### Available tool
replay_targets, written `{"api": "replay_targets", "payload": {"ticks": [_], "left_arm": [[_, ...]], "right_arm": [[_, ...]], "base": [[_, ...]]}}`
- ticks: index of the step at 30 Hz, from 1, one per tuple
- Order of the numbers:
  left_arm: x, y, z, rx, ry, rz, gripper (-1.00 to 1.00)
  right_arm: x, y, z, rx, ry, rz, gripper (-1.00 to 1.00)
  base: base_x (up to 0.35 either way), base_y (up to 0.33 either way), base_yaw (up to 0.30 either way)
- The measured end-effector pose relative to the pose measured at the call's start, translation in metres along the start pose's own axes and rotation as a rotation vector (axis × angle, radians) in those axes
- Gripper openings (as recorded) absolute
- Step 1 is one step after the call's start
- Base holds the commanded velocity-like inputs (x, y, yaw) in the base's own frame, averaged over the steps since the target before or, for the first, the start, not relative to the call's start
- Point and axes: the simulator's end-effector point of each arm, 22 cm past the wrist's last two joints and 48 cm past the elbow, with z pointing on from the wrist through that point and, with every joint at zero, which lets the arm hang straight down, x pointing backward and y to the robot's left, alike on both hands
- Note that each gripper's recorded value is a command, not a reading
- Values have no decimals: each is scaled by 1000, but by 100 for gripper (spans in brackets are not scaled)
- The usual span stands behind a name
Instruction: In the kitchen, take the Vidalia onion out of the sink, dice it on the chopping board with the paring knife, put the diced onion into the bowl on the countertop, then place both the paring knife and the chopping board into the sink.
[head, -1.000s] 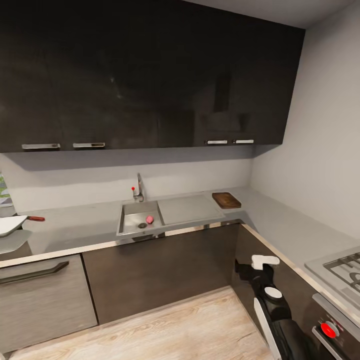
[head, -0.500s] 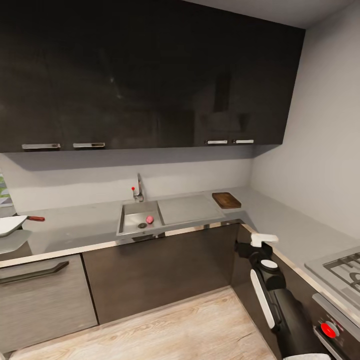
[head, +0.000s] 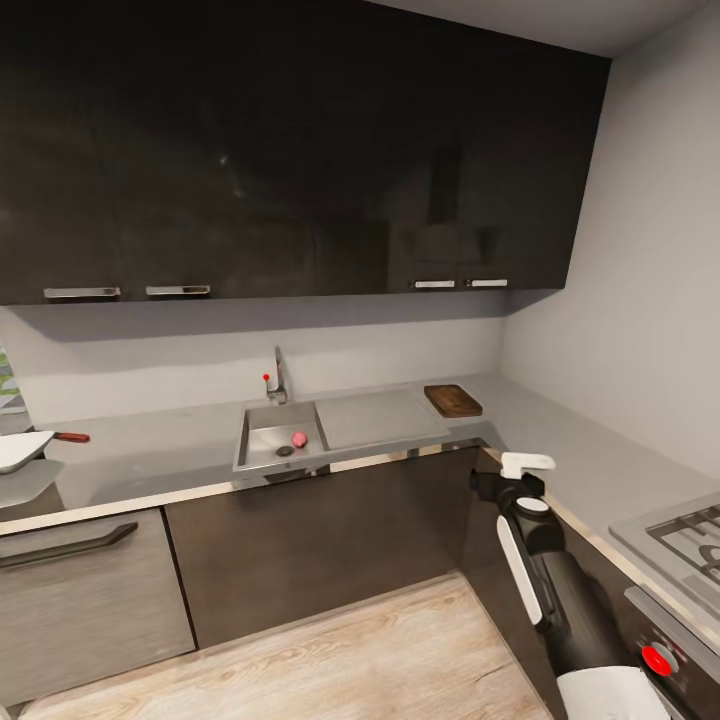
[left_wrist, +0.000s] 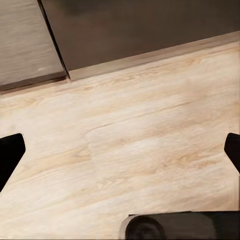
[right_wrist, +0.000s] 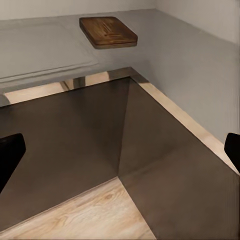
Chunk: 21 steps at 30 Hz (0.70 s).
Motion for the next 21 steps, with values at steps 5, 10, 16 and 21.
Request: {"api": "replay_targets", "payload": {"ticks": [5, 10, 16, 21], "left_arm": [[-23, -3, 13, -3, -64, -9, 100], [-68, -17, 34, -7, -185, -42, 100], [-83, -49, 51, -17, -170, -117, 100], [-34, -44, 69, 0, 123, -90, 100]], "right_arm": [[5, 1, 14, 6, 35, -12, 100], [8, 3, 20, 7, 49, -17, 100], [2, 2, 21, 8, 43, -16, 100], [-9, 3, 22, 8, 29, -12, 100]], "base": [[0, 0, 0], [0, 0, 0], [0, 0, 0], [0, 0, 0]]}}
